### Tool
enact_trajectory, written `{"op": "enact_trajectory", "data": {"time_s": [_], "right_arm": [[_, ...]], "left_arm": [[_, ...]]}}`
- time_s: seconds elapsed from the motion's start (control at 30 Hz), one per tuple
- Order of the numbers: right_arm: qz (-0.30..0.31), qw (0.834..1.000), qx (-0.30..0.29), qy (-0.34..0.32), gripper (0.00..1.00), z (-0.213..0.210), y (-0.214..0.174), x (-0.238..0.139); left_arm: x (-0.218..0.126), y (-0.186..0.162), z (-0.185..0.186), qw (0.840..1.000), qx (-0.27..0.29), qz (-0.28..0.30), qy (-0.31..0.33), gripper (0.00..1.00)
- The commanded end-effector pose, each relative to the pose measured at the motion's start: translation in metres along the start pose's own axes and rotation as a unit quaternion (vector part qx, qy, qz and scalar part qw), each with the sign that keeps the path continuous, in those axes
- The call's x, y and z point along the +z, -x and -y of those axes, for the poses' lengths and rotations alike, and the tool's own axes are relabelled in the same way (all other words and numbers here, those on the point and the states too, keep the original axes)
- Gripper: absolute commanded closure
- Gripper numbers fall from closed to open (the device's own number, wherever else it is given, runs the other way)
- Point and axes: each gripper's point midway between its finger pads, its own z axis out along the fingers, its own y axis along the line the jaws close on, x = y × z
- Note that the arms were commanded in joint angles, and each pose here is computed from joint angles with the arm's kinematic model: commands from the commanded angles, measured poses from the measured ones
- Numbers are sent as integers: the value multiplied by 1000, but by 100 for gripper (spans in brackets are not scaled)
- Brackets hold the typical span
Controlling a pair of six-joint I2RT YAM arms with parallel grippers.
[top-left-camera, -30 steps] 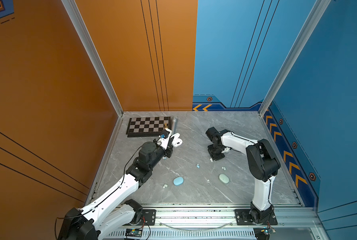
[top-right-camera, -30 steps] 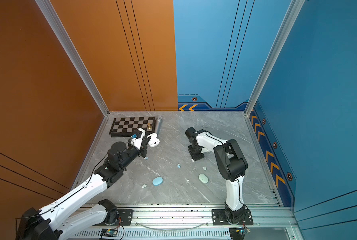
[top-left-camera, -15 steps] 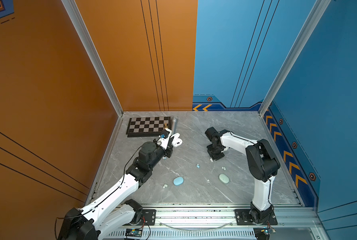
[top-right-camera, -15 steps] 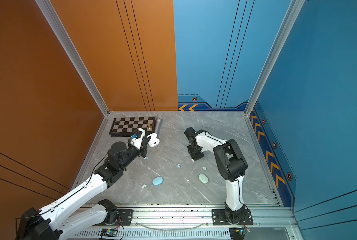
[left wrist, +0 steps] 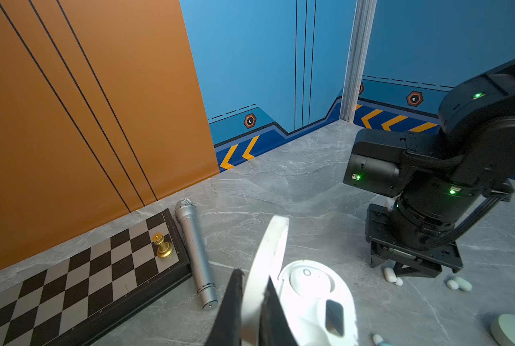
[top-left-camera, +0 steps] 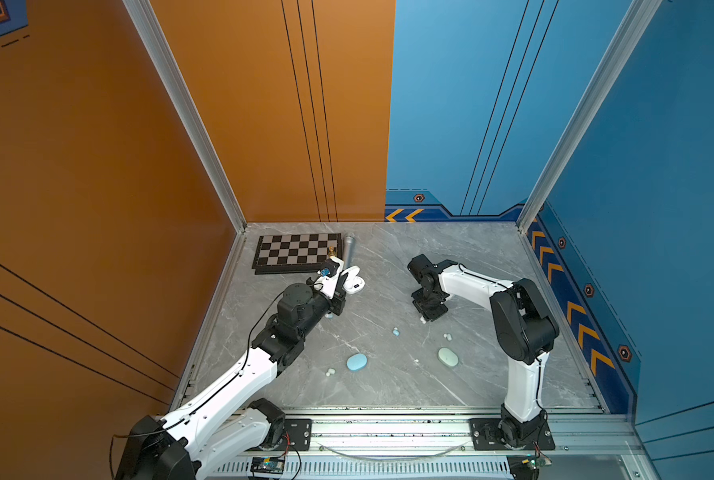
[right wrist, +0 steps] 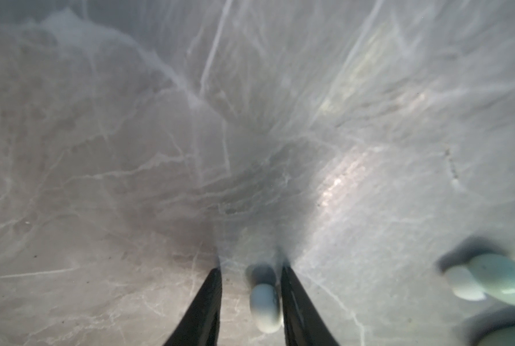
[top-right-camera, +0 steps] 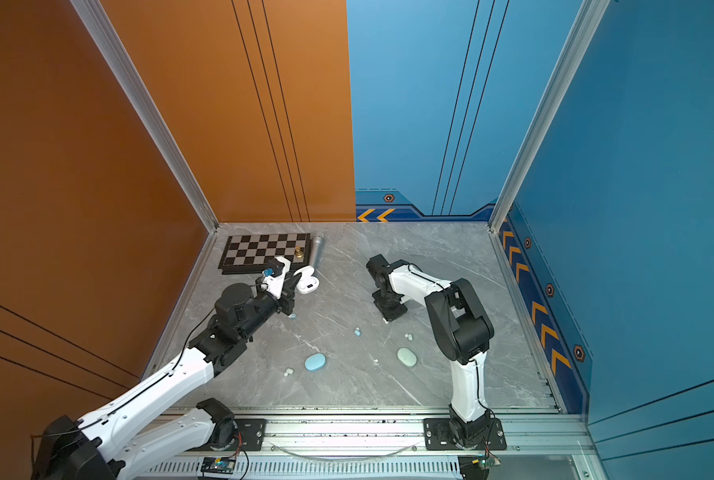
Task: Insert the wireless bluetooth earbuds into the charging case
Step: 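Lift the white earbud off the table with the right gripper, then carry the earbud toward the case with the right gripper while the left raises the case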
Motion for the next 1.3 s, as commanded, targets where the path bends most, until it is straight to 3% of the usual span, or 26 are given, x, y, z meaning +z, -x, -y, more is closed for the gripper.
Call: {"op": "enact_trajectory", "data": {"time_s": [0.0,0.6,0.97,1.1,1.27], "right_arm": [[-10,998,-35,-60,64,23,-8,19],[-21,994,-68,-79,72,25,-13,18],[-23,993,-69,-92,82,28,-12,23],[-8,992,-101,-74,86,16,-4,14],[12,984,-180,-7,88,-13,11,-22]], "left_arm": [[-5,4,-6,1000,1,10,11,100],[-9,2,-6,1000,2,11,17,100],[-8,-4,-5,1000,-10,5,14,100],[-3,-6,4,1000,-18,0,-5,100],[5,-4,12,1000,-19,-1,-21,100]]}}
